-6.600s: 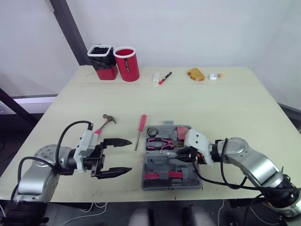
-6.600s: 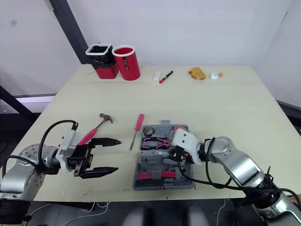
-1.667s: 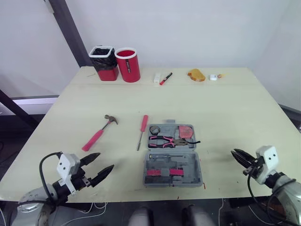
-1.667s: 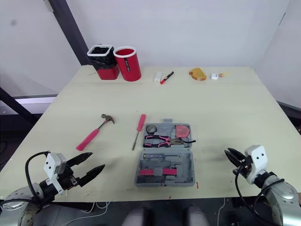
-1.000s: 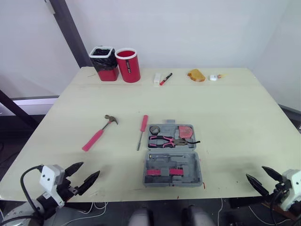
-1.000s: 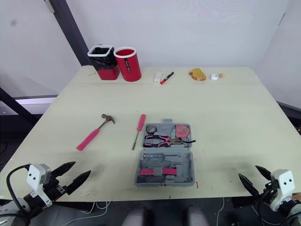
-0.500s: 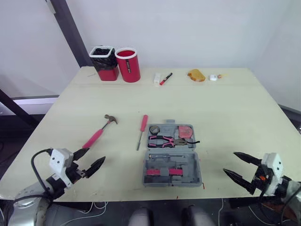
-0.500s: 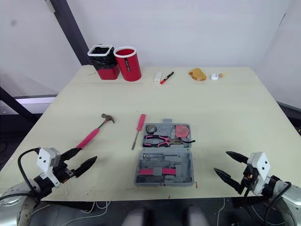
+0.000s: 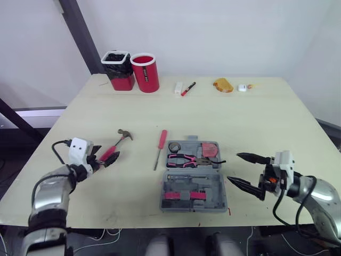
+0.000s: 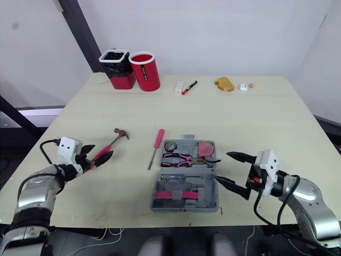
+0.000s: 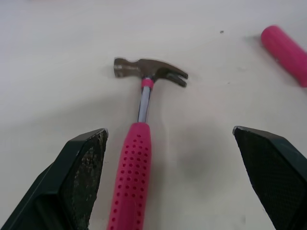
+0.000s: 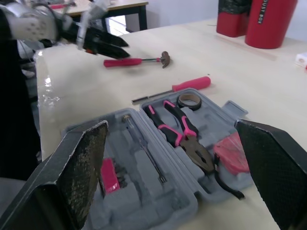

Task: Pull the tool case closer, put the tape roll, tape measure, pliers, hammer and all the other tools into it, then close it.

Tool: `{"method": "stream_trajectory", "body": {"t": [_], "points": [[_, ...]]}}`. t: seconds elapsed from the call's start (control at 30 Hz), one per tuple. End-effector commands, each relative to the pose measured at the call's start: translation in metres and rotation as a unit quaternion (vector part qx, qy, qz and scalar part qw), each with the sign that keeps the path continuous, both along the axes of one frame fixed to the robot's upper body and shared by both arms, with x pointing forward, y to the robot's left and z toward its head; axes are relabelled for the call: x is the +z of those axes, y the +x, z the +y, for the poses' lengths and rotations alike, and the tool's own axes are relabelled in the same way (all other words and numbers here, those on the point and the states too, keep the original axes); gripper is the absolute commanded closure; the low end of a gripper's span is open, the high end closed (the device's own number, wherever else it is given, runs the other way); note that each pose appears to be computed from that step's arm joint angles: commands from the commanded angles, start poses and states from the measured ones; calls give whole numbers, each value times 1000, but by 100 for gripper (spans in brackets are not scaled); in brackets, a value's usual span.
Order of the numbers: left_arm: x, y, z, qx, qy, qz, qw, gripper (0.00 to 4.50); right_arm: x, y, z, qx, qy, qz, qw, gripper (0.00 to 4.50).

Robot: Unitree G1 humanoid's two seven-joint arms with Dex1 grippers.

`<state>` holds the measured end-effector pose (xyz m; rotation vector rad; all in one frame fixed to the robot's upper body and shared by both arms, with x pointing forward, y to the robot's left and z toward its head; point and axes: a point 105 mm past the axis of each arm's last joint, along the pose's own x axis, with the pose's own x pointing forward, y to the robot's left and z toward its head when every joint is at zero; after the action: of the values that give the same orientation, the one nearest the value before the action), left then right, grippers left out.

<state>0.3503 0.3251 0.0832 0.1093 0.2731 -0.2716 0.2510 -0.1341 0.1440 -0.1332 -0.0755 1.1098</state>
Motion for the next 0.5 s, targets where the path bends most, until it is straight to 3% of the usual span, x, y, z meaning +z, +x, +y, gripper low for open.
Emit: {"method": "stream_trajectory", "body": {"t": [0.03, 0.27, 0.5], "points": [[2, 12, 3, 3, 9, 16, 1000, 0, 19, -2, 12, 16, 8, -26, 999, 5], [2, 38, -4, 14, 10, 39, 999, 0, 28, -1, 25, 19, 11, -35, 999, 5], [4, 45, 3, 49, 2, 56, 997, 0, 38, -1, 33, 17, 12, -44, 999, 5]]}}
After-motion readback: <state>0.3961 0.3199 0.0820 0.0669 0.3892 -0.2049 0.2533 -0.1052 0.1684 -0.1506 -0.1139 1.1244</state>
